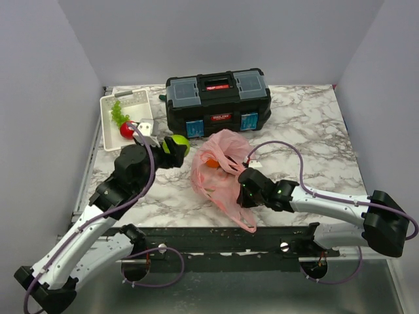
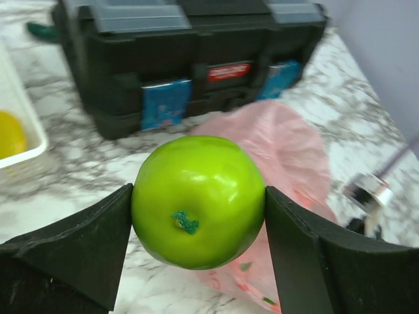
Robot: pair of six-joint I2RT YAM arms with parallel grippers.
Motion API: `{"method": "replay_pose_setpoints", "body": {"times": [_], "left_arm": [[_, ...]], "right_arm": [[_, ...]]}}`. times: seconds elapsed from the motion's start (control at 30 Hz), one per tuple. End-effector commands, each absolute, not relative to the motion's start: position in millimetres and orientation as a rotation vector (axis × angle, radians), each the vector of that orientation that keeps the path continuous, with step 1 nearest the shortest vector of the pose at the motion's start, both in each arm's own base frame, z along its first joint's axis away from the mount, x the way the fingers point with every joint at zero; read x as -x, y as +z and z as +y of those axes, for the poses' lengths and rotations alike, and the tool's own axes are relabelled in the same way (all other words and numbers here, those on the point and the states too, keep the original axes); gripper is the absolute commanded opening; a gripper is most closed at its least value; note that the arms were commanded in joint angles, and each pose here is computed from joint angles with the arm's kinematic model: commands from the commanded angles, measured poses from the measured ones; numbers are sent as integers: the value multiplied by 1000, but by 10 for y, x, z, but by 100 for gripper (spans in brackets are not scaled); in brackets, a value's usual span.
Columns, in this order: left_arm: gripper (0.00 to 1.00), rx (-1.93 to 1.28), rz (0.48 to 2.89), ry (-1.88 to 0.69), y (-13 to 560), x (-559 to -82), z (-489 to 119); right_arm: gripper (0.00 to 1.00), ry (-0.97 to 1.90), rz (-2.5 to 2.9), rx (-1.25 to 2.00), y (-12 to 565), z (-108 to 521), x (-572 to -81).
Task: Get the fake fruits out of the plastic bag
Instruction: Place the fake fruit in the bin.
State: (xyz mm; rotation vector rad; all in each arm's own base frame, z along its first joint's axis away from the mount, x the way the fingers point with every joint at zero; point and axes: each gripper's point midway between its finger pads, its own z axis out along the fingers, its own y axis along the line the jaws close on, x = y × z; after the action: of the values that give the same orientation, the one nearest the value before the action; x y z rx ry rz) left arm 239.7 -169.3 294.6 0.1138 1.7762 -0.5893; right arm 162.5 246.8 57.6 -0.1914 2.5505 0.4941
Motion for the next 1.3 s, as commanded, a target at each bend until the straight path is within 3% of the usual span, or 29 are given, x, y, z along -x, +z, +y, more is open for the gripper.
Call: {"method": "replay_pose_setpoints", "body": {"times": [0.0, 0.4, 0.63, 0.97, 1.13, 1.23, 1.27], "left_arm": [[0, 78, 1899, -498, 2721, -2579, -1267], [0, 779, 2006, -308, 2200, -3424, -168], [0, 1070, 2057, -522, 1879, -3937, 137], [0, 1129, 2150, -50, 1575, -4126, 984], [13, 1174, 2164, -23, 1379, -4063, 1046], [14, 1199, 2162, -28, 1326, -4045, 1064], [21, 1209, 2162, -20, 1315, -4041, 1080]], "right_arm": [[1, 464, 2504, 173, 599, 2432, -1699], [1, 498, 2459, 222, 693, 2512, -1751], [1, 506, 2444, 218, 709, 2480, -1743], [1, 474, 2459, 218, 655, 2409, -1719], [1, 460, 2468, 221, 654, 2418, -1729], [1, 448, 2471, 224, 657, 2411, -1734], [1, 446, 2471, 223, 660, 2410, -1737]]}}
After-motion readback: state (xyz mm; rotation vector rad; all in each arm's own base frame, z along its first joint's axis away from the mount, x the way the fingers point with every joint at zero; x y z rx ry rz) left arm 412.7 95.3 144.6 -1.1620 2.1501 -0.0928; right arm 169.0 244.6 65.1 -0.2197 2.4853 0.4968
